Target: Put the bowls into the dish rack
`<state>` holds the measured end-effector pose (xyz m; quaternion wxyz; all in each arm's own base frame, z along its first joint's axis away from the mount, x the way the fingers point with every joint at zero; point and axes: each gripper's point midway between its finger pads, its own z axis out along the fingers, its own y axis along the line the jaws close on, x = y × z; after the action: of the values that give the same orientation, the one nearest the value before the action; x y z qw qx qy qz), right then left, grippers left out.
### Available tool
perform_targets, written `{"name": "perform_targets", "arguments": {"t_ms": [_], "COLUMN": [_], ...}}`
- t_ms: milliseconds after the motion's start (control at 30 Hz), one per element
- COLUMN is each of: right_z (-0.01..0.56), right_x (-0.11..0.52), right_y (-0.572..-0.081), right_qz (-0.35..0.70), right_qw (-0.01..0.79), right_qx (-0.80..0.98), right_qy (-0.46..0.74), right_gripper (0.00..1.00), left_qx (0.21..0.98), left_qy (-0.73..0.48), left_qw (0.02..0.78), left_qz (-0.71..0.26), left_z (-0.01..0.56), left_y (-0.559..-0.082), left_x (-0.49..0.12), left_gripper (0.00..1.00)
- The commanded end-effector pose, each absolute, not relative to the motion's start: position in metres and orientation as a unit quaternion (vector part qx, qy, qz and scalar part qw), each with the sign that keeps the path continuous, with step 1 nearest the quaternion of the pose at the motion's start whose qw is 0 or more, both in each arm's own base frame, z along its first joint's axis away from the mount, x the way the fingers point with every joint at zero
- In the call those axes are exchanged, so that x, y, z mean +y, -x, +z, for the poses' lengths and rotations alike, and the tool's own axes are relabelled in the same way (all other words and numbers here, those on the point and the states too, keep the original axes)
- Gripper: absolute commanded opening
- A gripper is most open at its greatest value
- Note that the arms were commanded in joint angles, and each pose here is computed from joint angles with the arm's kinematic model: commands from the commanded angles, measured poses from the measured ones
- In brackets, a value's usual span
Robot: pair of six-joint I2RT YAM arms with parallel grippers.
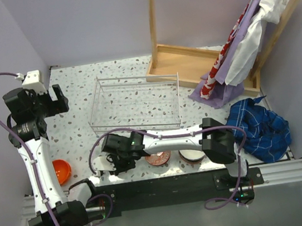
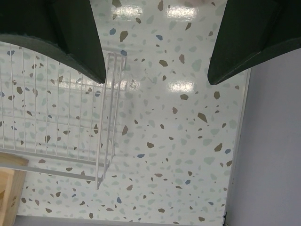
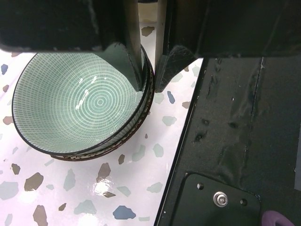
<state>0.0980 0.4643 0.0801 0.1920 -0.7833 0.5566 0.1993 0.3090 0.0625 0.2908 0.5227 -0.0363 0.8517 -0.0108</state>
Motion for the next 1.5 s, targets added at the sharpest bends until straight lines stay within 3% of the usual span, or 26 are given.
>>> {"name": "perform_targets", "arguments": {"t_ms": [0,100,167,400,600,800,967,1033,1300,1467], "right_z": [0.102,0.102,0.100,0.097,0.095,0.091,0.094,0.107,0.171,0.251], "right_x": [0.471,0.473,0.472,0.469,0.468,0.469,0.469,0.467,0.454,0.457], "right_y": [-0.104,-0.104,-0.105,-0.101,-0.098,-0.100,-0.095,-0.095,-0.098,-0.134], "right_qz": [0.198,0.197,0.195,0.198,0.203,0.199,0.207,0.212,0.226,0.276], "right_qw": [0.212,0.213,0.210,0.197,0.191,0.191,0.183,0.190,0.222,0.291], "right_qx": [0.565,0.567,0.572,0.572,0.573,0.576,0.570,0.568,0.560,0.598], "right_qy": [0.772,0.771,0.769,0.771,0.771,0.770,0.774,0.773,0.765,0.694], "right_gripper": [0.10,0.15,0.25,0.30,0.22,0.24,0.08,0.00,0.00,0.00], "left_qx": [0.839,0.840,0.840,0.840,0.842,0.842,0.843,0.842,0.837,0.832], "left_qy": [0.038,0.037,0.036,0.036,0.037,0.035,0.036,0.034,0.027,0.019], "left_qw": [0.542,0.541,0.541,0.540,0.536,0.536,0.535,0.537,0.545,0.552], "left_qz": [-0.023,-0.028,-0.031,-0.036,-0.042,-0.044,-0.044,-0.045,-0.051,-0.058], "left_z": [0.299,0.298,0.298,0.295,0.291,0.289,0.289,0.291,0.297,0.308], "left_y": [-0.312,-0.313,-0.314,-0.316,-0.316,-0.317,-0.316,-0.317,-0.322,-0.332], "left_x": [0.061,0.059,0.059,0.058,0.056,0.056,0.056,0.055,0.054,0.053], "left_gripper": [0.95,0.95,0.95,0.95,0.95,0.95,0.95,0.95,0.95,0.93]}}
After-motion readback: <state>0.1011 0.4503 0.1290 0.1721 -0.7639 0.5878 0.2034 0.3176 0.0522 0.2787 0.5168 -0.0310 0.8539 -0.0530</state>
